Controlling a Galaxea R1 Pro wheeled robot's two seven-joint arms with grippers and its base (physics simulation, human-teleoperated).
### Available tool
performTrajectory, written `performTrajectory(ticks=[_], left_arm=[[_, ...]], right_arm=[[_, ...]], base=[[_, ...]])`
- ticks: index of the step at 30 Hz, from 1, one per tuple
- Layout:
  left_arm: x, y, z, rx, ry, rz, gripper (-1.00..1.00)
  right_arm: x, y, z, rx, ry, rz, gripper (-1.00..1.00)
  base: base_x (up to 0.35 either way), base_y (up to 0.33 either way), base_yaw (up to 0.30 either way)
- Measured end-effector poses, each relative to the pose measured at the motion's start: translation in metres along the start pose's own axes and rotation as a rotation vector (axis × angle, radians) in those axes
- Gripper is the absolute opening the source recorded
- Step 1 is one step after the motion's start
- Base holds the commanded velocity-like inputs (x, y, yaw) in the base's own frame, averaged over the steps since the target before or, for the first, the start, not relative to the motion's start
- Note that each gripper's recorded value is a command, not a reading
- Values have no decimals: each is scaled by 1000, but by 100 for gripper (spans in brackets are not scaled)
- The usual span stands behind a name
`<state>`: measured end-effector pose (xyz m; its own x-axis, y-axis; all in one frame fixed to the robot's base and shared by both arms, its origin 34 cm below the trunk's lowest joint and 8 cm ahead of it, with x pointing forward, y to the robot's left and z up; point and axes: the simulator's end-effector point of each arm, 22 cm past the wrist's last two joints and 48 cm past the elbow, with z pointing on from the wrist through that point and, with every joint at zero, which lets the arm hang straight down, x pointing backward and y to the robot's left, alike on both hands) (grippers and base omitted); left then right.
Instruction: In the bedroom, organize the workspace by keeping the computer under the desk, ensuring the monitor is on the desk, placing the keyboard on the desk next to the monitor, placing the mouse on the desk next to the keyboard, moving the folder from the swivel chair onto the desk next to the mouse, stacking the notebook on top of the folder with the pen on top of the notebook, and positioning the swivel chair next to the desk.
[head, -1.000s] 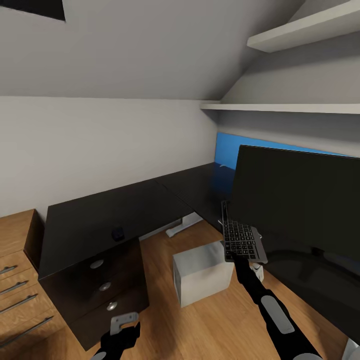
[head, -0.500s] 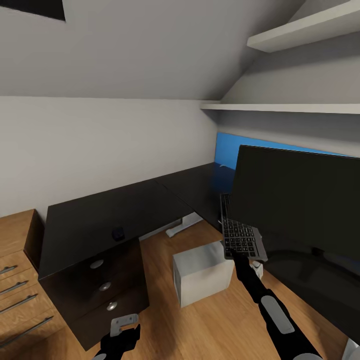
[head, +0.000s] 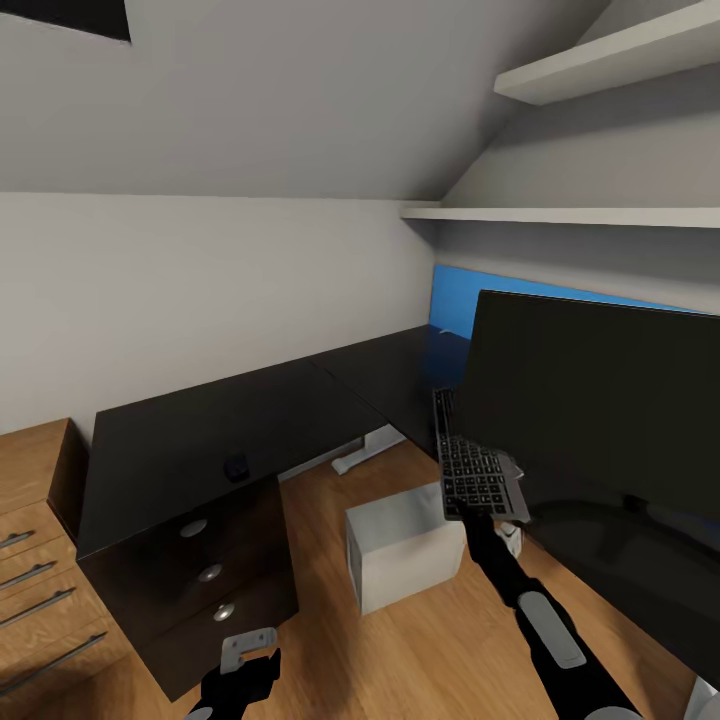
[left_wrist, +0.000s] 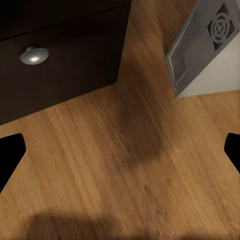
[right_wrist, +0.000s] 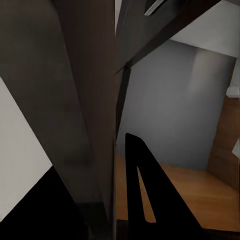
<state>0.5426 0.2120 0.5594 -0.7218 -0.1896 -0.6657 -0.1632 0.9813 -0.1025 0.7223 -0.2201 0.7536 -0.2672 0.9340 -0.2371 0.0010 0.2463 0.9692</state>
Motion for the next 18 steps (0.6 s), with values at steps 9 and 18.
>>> performTrajectory(ticks=[9, 18], left_arm=[[0, 0, 0, 0, 0, 0, 100], [0, 0, 0, 0, 0, 0, 100]], right_arm=[[18, -3, 2, 22, 57, 5, -100], [36, -1, 3, 21, 104, -8, -100]], base=[[0, 0, 0], [0, 0, 0]])
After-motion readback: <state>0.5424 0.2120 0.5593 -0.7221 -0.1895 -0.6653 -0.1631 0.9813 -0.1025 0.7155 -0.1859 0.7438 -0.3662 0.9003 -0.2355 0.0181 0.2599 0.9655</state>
